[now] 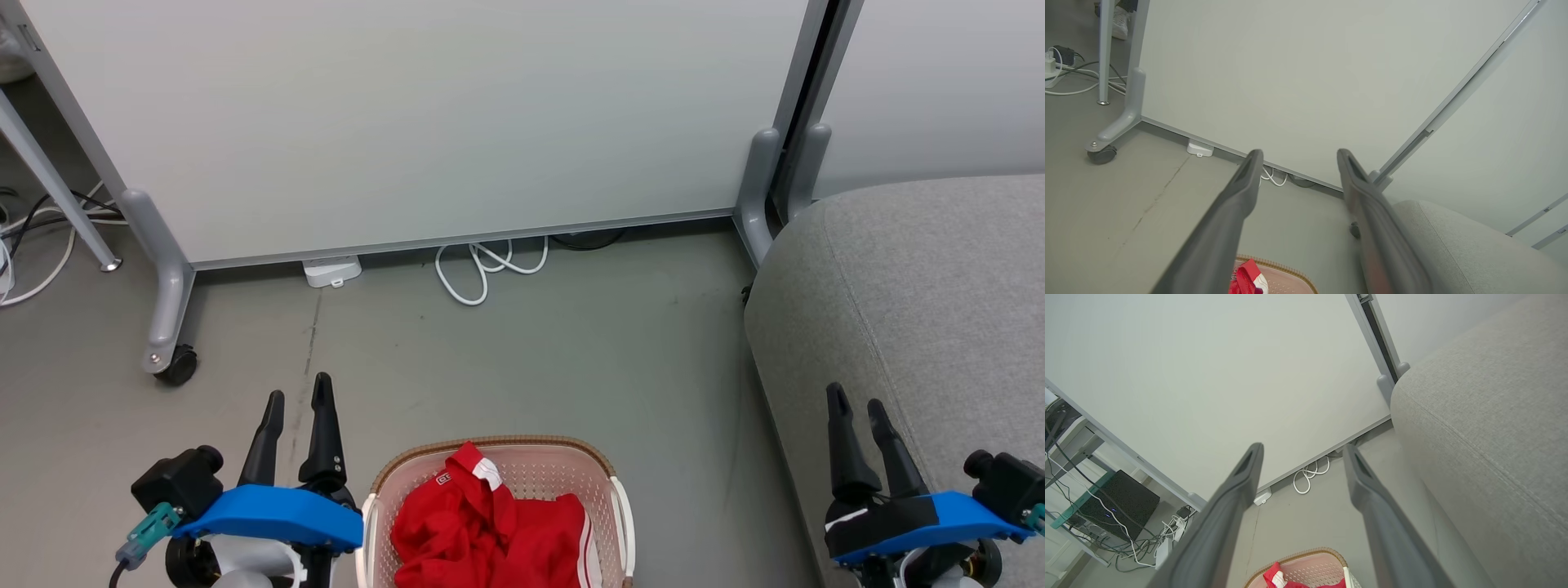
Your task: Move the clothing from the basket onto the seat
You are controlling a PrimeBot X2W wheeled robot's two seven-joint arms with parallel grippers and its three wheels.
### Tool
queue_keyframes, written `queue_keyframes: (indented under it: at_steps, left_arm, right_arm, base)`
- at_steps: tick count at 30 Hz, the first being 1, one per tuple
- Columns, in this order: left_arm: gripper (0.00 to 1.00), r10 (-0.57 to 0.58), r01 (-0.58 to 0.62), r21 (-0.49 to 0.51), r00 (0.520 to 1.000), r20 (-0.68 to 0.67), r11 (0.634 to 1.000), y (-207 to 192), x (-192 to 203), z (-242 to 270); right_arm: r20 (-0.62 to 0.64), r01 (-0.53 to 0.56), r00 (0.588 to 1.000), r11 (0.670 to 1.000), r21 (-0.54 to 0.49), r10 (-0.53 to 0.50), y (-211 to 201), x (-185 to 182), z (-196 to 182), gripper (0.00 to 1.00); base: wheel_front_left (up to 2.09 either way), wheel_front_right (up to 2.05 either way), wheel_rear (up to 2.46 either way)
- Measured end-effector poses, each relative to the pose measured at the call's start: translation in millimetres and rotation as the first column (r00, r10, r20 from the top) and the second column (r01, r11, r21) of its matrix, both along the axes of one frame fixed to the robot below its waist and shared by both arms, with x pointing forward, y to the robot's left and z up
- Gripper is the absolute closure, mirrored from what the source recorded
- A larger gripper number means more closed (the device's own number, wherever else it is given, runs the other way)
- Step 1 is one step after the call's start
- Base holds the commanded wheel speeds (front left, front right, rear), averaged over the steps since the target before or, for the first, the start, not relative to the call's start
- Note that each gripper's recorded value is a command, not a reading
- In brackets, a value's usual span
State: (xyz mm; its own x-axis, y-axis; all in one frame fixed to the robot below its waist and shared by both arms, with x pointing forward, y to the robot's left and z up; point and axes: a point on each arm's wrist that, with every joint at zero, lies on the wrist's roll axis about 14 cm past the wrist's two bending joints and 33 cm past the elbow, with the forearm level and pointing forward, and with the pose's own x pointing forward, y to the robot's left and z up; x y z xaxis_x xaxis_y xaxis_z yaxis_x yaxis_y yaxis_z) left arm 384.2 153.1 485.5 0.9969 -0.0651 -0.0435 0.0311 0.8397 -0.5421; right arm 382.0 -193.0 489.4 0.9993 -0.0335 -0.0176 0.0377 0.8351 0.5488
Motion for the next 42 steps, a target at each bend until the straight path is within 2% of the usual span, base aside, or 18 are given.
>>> queue_keyframes:
  at_steps: [21, 42]
  left_arm:
    - [0.00, -0.060, 0.051, 0.169, 0.997, 0.051, 0.984, -10.4, 0.7, 4.4]
    - [0.00, -0.113, 0.092, 0.275, 0.992, 0.061, 0.957, -20.3, 0.1, 0.1]
  right_arm:
    - [0.035, -0.024, 0.999, 0.986, -0.165, 0.031, 6.7, 2.5, 7.2, 0.00]
    - [0.060, -0.044, 0.996, 0.949, -0.311, 0.066, 13.3, 3.8, 12.1, 0.00]
  base:
    - [0.00, 0.00, 0.00]
    - [0.00, 0.00, 0.00]
